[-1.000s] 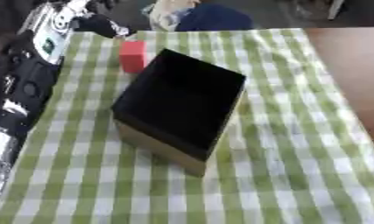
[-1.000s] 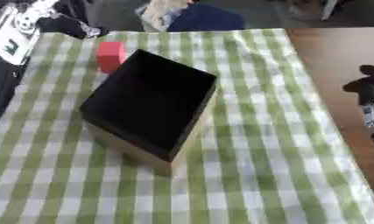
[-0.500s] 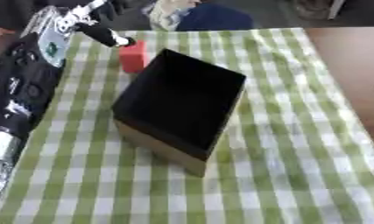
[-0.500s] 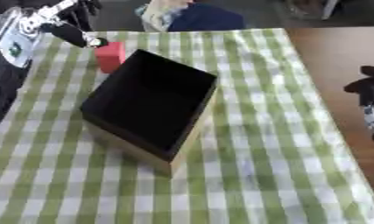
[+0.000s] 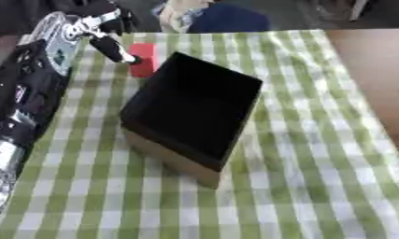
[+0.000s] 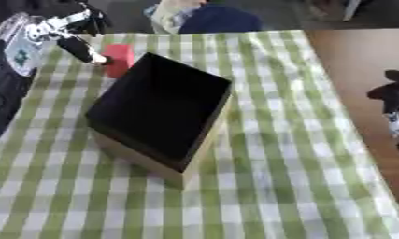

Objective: Pick up objects on the table and place them in the box.

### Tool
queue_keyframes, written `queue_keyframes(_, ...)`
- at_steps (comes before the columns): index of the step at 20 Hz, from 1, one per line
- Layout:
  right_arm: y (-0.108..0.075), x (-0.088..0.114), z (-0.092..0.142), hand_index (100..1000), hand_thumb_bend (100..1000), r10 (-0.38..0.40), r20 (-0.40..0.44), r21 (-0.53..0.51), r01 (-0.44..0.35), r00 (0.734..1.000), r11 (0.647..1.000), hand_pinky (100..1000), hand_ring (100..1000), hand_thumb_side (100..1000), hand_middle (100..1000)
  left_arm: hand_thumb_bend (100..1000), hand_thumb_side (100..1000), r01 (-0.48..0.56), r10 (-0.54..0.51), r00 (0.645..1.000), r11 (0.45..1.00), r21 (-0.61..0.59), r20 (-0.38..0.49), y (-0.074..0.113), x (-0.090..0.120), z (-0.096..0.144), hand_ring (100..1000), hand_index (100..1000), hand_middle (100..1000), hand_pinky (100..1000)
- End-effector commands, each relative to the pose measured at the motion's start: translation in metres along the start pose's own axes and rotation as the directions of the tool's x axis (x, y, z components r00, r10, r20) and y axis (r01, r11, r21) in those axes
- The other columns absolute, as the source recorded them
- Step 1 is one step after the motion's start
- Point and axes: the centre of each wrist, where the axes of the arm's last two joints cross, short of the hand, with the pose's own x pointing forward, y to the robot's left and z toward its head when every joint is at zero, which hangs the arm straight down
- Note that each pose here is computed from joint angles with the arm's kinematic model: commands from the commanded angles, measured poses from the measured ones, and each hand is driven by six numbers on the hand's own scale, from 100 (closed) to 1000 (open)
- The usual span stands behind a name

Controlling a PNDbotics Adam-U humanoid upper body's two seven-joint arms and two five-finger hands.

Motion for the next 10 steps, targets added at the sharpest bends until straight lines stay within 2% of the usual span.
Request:
queue_keyframes(1,-0.0032,0.0052,-0.0042,824,100,0.008,0.023,0.004,-0.008,1.000,1.000,846,716,533,611,573,250,0.020,-0.020,1.000,1.000,0.006,-0.007,0.0122,-0.0013,0.0030,639,816,626,763)
queue_keyframes(5,-0.0032,0.0052,-0.0042,824,100,0.008,0.023,0.004,-0.008,1.000,1.000,846,716,533,611,573,250,0.021,-0.021,1.000,1.000,0.003,-0.007,0.0124,-0.0013,0.0031,639,816,626,763)
queue_keyframes(10,-0.0031,0.0048,-0.0041,824,100,0.008,0.022,0.003,-0.008,1.000,1.000,846,716,533,610,588,236,0.038,-0.037,0.998,0.999,0.016,-0.050,0.0062,-0.0027,0.0026,681,848,688,782)
